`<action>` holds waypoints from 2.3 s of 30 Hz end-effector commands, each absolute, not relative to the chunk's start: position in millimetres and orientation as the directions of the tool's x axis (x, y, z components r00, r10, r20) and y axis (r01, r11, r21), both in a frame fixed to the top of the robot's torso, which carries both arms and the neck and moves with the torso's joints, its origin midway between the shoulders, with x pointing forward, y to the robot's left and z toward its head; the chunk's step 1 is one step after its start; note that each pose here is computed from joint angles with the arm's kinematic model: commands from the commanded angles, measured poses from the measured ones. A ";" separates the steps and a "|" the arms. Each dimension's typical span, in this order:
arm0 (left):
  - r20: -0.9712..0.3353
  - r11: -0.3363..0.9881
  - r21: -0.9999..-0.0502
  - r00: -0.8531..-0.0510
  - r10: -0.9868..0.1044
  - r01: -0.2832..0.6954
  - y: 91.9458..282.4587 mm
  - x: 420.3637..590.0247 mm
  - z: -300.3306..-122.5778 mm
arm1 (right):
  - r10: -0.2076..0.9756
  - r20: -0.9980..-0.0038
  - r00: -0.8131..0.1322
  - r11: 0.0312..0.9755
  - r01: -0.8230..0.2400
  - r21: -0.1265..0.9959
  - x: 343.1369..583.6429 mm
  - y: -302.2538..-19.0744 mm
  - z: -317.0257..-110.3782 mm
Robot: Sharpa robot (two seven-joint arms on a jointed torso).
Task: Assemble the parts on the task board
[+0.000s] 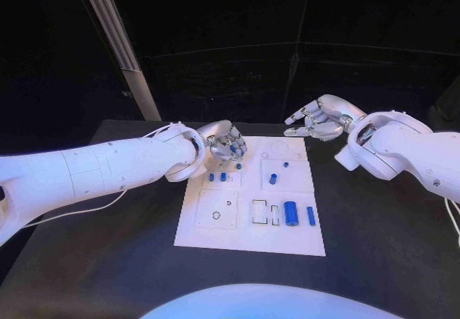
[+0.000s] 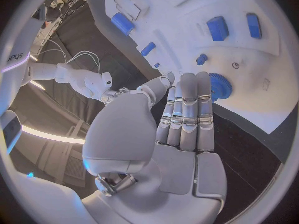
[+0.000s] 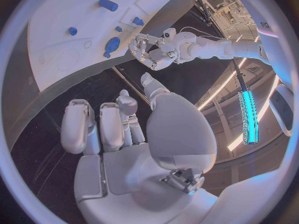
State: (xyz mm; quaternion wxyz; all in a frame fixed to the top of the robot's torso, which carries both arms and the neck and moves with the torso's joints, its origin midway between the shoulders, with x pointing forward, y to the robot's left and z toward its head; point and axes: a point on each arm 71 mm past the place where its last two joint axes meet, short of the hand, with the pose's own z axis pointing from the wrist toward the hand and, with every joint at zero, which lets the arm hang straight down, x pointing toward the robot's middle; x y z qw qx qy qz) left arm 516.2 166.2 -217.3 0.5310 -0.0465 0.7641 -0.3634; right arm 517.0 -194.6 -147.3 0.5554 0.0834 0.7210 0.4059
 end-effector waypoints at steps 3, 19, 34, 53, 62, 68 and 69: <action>-0.867 0.791 -0.453 -0.411 -0.283 0.410 154.9 520.8 -221.9 | 0.571 -0.731 -0.374 0.651 -0.336 0.681 516.7 -192.2 -146.1; -0.890 0.851 -0.342 -0.428 -0.156 0.400 144.8 531.7 -233.5 | 0.570 -0.730 -0.377 0.649 -0.339 0.681 516.7 -190.3 -146.1; -0.887 0.867 -0.300 -0.451 -0.100 0.397 143.4 535.1 -242.6 | 0.569 -0.730 -0.379 0.647 -0.342 0.682 517.2 -188.1 -146.3; -0.869 0.868 -0.297 -0.490 -0.072 0.398 138.9 535.3 -250.9 | 0.566 -0.729 -0.385 0.646 -0.342 0.682 517.0 -186.0 -146.6; -0.871 0.876 -0.291 -0.485 -0.077 0.385 139.5 536.0 -251.9 | 0.565 -0.729 -0.387 0.646 -0.343 0.683 517.0 -185.3 -146.7; -0.890 0.862 -0.324 -0.435 -0.138 0.389 142.0 536.2 -246.5 | 0.566 -0.729 -0.385 0.646 -0.342 0.682 517.1 -186.0 -146.6; -0.891 0.858 -0.333 -0.428 -0.152 0.390 142.4 535.8 -245.4 | 0.566 -0.729 -0.385 0.646 -0.342 0.682 517.2 -186.1 -146.6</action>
